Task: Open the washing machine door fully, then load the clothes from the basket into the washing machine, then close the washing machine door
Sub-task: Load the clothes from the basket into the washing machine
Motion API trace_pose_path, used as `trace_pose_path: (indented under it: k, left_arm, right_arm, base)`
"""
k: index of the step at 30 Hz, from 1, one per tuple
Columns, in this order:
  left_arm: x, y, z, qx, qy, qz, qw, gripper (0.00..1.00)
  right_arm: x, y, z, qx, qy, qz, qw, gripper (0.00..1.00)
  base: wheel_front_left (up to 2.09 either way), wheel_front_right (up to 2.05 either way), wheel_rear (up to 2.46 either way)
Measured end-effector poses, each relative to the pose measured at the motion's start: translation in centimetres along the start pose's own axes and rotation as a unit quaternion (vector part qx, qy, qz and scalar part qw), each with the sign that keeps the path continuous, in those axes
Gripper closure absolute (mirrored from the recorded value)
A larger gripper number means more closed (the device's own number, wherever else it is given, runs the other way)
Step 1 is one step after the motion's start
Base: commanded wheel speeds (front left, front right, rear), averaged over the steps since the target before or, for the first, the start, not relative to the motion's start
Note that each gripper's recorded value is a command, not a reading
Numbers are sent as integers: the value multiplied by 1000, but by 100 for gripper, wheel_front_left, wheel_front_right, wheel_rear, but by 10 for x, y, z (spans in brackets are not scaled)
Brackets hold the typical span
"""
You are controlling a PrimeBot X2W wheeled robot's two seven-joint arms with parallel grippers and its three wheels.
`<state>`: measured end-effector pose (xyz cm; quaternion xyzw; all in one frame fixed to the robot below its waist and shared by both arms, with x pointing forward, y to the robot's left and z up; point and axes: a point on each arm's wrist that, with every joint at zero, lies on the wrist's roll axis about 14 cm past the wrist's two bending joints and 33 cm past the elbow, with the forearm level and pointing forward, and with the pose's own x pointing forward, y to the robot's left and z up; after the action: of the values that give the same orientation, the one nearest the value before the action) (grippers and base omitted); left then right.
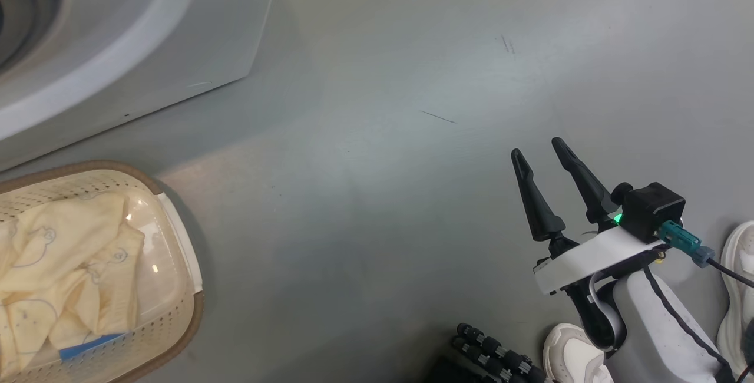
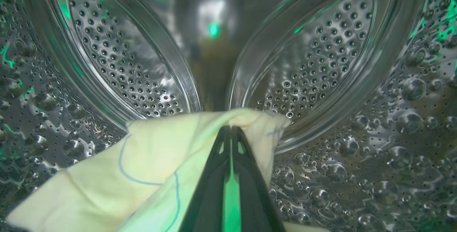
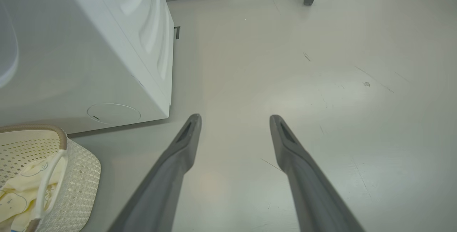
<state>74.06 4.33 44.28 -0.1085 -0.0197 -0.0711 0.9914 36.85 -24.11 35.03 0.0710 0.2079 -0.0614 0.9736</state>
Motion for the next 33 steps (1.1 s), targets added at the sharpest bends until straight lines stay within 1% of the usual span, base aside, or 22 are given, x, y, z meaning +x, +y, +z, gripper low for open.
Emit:
trace_pose_path:
  k: [3, 8, 18, 19, 21, 22, 23, 28, 33]
  left_arm:
    - [8, -1, 12, 2, -26, -2, 1000, 100]
    - [16, -2, 21, -6, -49, -2, 999, 100]
    - [12, -1, -24, 23, 10, -6, 1000, 100]
    - [11, 0, -27, 24, 14, -5, 1000, 93]
    - [9, 0, -33, 26, 24, -6, 999, 63]
    - [8, 0, -36, 27, 31, -5, 999, 38]
    - [6, 0, -42, 29, 41, -5, 999, 0]
    - [-2, 1, -48, 41, 65, -3, 997, 0]
    - [-8, -3, -47, 31, 76, -1, 997, 0]
  right_arm:
    - [-1, -1, -2, -1, 3, -2, 1000, 0]
    - [-3, -4, -3, 1, 7, -9, 1000, 0]
    - [-4, -10, -5, -2, 10, -17, 1000, 0]
    - [-3, -10, -4, -3, 10, -18, 1000, 0]
    - [-3, -11, -4, -3, 9, -18, 1000, 0]
    - [-3, -11, -4, -3, 9, -19, 1000, 0]
    - [-3, -12, -3, -2, 7, -20, 1000, 0]
    - [-1, -12, 2, -2, -1, -16, 1000, 0]
    - [1, -14, 7, -5, -9, -14, 1000, 0]
  base:
    - [0, 0, 0]
    - [0, 0, 0]
    - [0, 0, 0]
    - [0, 0, 0]
    - [0, 0, 0]
    - [0, 0, 0]
    - [0, 0, 0]
    - [0, 0, 0]
    - [0, 0, 0]
